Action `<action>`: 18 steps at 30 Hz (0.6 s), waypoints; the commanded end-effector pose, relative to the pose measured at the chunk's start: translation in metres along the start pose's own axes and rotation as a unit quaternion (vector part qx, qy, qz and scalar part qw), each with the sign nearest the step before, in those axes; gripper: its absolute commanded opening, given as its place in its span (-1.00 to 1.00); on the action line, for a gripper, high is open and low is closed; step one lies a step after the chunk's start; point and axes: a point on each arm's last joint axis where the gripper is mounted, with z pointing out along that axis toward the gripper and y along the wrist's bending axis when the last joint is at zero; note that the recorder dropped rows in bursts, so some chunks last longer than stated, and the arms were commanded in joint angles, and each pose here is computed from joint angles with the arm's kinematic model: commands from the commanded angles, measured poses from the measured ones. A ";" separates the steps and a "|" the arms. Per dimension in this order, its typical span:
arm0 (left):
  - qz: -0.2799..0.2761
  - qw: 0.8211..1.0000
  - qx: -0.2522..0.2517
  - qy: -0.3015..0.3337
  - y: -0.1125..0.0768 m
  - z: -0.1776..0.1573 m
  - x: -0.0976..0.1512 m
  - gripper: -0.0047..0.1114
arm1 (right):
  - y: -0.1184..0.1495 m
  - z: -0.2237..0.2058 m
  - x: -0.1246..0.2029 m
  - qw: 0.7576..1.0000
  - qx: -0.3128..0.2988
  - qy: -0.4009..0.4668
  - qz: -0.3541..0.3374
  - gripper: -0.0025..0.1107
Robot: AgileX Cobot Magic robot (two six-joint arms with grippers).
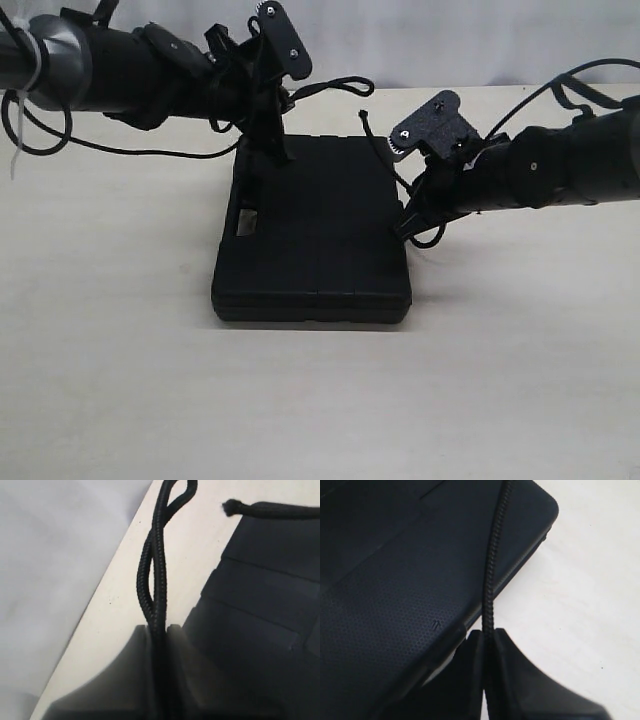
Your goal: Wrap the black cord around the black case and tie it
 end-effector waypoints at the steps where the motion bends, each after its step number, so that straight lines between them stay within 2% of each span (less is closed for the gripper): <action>1: 0.065 0.998 0.013 0.015 -0.007 0.000 0.009 -0.92 | -0.002 0.000 -0.002 1.000 0.008 -0.011 -0.003 -0.89; 10: 0.051 0.998 0.017 0.013 -0.009 0.000 0.008 -0.92 | -0.002 0.000 -0.002 1.000 0.008 -0.011 -0.003 -0.89; 15: 0.017 1.000 0.009 0.005 -0.004 0.000 0.003 -0.92 | -0.001 0.000 -0.001 1.000 0.007 -0.009 -0.003 -0.89; 18: 0.018 1.000 0.022 0.002 -0.006 0.000 0.001 -0.92 | -0.001 0.000 -0.001 1.000 0.007 -0.009 -0.003 -0.89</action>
